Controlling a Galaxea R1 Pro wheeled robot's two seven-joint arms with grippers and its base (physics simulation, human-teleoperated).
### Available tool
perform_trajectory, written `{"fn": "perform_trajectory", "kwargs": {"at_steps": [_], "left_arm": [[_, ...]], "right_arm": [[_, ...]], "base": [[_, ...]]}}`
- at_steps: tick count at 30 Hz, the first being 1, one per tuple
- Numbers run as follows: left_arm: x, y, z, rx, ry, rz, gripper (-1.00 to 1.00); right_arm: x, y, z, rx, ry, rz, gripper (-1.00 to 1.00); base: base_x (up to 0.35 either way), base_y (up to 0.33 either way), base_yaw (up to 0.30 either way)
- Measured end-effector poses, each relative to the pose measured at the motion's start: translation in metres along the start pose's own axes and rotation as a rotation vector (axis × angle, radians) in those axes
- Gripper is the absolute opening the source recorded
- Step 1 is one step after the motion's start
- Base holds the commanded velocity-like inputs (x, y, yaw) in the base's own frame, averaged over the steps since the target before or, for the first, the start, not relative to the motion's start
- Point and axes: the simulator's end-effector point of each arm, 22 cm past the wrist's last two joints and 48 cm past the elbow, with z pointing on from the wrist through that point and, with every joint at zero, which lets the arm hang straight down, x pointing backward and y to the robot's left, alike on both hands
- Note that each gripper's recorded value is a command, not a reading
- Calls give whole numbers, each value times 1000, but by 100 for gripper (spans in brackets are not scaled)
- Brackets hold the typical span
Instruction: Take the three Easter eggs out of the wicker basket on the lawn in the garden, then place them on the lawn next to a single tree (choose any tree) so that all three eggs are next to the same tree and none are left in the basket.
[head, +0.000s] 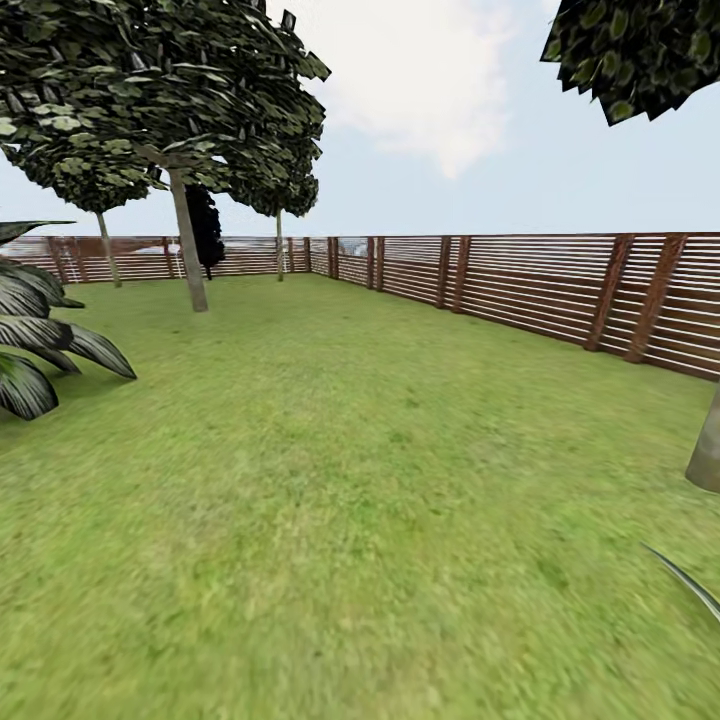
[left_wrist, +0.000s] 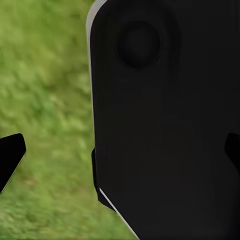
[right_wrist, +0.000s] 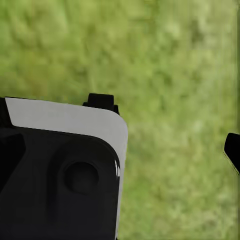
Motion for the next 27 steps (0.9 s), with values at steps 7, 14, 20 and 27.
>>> {"fn": "perform_trajectory", "kwargs": {"at_steps": [7, 14, 20, 27], "left_arm": [[0, 0, 0, 0, 0, 0, 100], [0, 0, 0, 0, 0, 0, 100], [0, 0, 0, 0, 0, 0, 100], [0, 0, 0, 0, 0, 0, 100]], "right_arm": [[0, 0, 0, 0, 0, 0, 100], [0, 0, 0, 0, 0, 0, 100], [0, 0, 0, 0, 0, 0, 100], [0, 0, 0, 0, 0, -1, 100]], "base": [[337, 0, 0], [337, 0, 0], [337, 0, 0], [337, 0, 0]]}}
